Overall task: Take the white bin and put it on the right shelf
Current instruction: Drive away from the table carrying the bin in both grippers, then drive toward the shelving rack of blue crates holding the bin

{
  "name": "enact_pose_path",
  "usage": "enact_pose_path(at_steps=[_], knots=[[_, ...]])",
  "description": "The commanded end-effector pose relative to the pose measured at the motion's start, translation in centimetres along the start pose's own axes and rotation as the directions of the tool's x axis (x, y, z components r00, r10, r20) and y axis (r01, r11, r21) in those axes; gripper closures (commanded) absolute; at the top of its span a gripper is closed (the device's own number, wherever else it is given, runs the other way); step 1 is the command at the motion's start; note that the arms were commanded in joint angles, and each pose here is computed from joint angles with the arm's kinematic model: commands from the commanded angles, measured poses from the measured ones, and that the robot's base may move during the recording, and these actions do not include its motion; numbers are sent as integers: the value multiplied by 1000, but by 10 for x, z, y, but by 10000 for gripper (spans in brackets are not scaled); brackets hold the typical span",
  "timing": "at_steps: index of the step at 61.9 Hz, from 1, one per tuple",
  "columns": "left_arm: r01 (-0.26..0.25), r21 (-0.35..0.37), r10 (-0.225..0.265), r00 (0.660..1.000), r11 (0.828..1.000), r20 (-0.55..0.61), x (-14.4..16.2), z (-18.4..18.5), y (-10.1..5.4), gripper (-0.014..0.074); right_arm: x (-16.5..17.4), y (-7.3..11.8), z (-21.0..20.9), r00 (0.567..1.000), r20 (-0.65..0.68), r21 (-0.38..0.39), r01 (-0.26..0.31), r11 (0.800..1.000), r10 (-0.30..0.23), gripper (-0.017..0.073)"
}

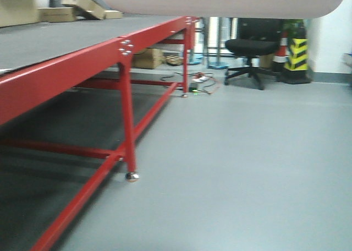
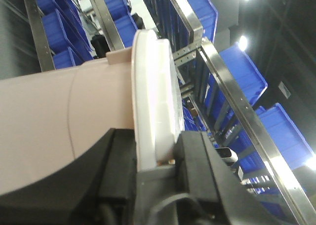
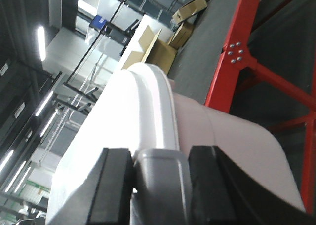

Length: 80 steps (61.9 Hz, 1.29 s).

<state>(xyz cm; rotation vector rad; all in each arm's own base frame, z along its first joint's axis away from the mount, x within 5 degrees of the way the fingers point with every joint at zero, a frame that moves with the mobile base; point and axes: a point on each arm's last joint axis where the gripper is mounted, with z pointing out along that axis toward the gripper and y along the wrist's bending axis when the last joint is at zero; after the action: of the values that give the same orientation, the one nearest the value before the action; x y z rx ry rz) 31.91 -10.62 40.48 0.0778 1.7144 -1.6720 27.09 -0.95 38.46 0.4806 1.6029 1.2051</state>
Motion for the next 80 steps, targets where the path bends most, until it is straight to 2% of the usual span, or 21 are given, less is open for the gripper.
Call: enact_pose_path(at_steps=[1, 80], knots=[[-23, 328, 76, 986, 945, -148, 19, -1, -57, 720, 7, 40, -6, 998, -64, -222, -13, 975, -1, 491], [-23, 328, 76, 986, 945, -148, 19, -1, -57, 720, 7, 40, -6, 998, -64, -222, -13, 975, -1, 491]])
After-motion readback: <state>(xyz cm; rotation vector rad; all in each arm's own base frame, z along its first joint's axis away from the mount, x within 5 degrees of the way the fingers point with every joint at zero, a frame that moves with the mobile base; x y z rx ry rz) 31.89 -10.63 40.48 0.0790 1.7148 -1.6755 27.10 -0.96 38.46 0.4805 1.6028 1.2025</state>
